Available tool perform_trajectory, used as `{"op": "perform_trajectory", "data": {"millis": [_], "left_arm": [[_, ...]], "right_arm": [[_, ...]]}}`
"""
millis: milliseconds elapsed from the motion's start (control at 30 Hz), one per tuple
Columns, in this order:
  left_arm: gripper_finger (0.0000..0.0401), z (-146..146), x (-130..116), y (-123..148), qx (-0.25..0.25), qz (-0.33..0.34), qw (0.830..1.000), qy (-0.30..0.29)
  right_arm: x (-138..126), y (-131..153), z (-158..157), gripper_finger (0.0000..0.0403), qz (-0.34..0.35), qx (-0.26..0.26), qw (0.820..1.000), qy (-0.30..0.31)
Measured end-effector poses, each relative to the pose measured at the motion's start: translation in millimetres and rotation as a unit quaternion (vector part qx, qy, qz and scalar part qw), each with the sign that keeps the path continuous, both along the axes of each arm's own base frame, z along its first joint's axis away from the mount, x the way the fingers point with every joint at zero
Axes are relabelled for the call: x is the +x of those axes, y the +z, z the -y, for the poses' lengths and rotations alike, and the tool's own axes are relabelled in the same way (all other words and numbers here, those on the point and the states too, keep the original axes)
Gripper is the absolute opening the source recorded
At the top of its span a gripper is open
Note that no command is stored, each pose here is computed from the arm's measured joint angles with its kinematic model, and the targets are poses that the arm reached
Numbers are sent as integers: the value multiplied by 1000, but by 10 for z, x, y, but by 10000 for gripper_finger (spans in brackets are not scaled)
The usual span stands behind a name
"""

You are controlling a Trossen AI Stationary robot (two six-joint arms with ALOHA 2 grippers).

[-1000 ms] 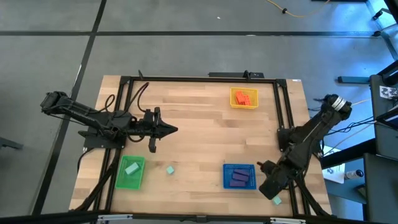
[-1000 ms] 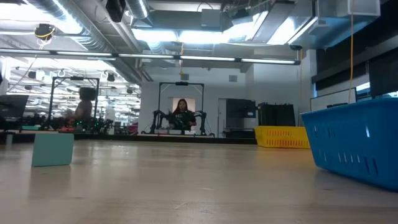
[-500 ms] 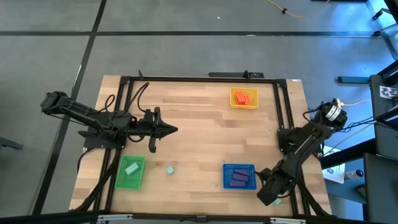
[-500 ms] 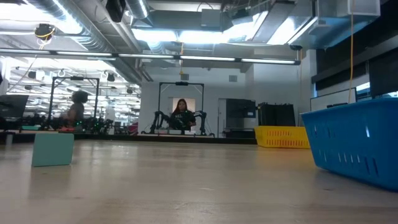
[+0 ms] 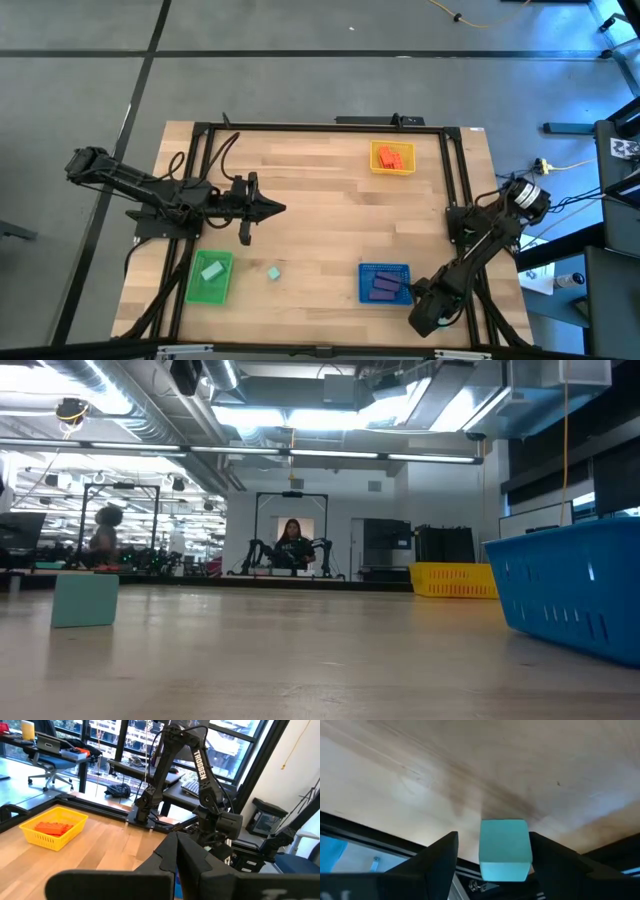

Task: Sort & place blocks by color
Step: Put the right blue block into the green bin

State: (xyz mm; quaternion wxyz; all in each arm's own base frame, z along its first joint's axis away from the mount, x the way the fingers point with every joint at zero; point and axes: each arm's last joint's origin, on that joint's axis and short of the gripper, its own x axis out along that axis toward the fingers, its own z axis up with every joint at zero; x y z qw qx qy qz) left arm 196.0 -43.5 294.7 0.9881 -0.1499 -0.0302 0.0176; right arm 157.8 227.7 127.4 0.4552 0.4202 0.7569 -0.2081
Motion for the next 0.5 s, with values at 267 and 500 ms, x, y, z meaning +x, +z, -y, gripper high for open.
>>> {"op": "perform_trajectory", "data": {"millis": [267,500], "left_arm": [[0,0,0,0,0,0,1000,0],[0,0,0,0,0,0,1000,0]], "right_arm": [[-6,-21,-8,241,-5,0,1000,5],[-13,-20,-13,218,-9,3,1000,7]]}}
